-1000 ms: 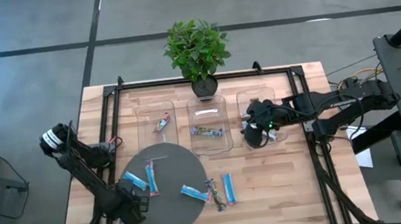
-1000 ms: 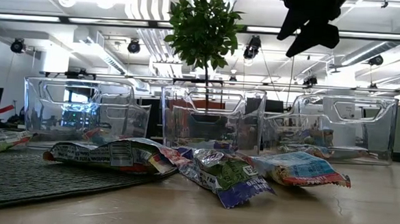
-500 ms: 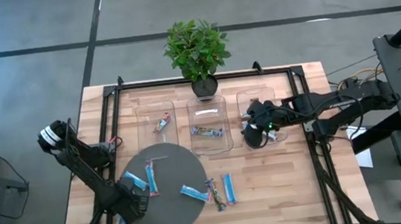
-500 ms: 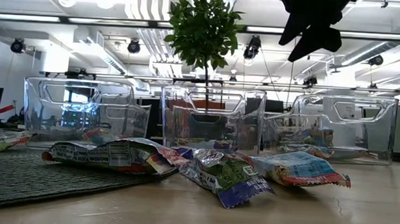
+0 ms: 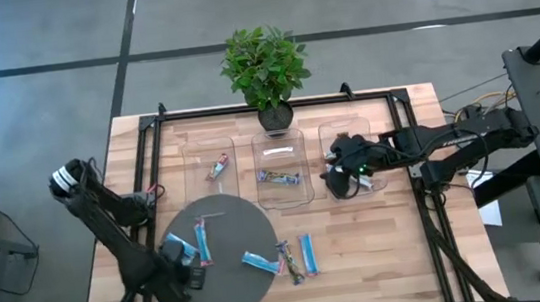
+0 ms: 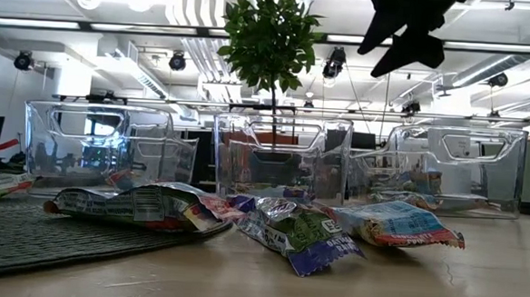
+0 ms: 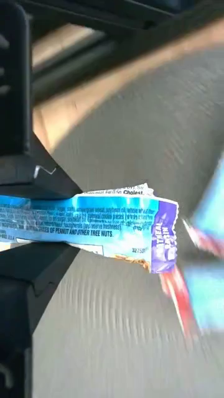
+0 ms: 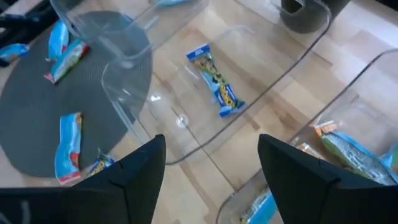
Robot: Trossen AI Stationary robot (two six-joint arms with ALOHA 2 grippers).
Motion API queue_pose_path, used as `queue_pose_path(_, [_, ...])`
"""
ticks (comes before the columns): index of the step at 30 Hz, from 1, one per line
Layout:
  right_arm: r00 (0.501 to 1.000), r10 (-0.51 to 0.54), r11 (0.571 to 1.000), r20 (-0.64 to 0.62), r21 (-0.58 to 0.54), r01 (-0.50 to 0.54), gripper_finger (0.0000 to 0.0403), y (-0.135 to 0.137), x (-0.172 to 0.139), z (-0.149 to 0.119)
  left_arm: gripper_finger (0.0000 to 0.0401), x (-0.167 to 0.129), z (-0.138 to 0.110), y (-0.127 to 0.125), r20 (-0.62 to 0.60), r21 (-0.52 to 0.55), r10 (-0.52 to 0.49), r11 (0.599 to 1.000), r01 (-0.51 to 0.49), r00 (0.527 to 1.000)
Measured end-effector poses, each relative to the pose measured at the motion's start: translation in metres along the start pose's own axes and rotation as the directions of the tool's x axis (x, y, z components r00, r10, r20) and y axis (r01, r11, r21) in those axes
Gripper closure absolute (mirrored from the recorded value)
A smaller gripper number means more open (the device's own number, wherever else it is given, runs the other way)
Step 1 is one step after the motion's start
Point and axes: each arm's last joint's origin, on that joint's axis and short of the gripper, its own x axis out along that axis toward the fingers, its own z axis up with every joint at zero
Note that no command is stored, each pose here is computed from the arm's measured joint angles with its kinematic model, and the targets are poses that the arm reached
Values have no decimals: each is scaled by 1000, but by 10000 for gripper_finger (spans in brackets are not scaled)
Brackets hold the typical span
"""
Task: Pick and place Granola Bars by type
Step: Put the blue granola bar into the middle transparent bin
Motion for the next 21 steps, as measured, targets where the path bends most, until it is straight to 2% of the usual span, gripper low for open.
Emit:
queue_pose_path(2, [1000, 5, 1000, 12, 4, -5, 156, 1, 0, 1, 318, -21, 1, -6, 79, -2, -113, 994, 113, 991])
queue_pose_path(4, [1000, 11, 1000, 18, 7, -11, 158, 1, 0, 2, 318, -38, 8, -12, 188, -4, -240, 970, 245, 952])
queue_pose_path(6, [1000, 11, 1000, 17, 14, -11, 161, 1, 0, 2, 318, -52, 20, -21, 311, 16, -359, 928, 373, 880])
queue_pose_path(8, [1000, 13, 1000, 18, 16, -13, 165, 1, 0, 2, 319, -65, 38, -30, 400, 37, -426, 892, 451, 811])
queue_pose_path(12, [999, 36, 998, 29, 59, -38, 173, 3, -3, 2, 319, -78, 89, -58, 484, 110, -472, 868, 484, 737])
queue_pose_path(17, [996, 74, 989, 48, 124, -79, 176, 4, -15, 1, 319, -98, 168, -95, 485, 268, -590, 803, 532, 645])
queue_pose_path(21, [992, 89, 982, 87, 159, -102, 177, 3, -29, -1, 319, -101, 231, -101, 507, 265, -608, 785, 560, 611])
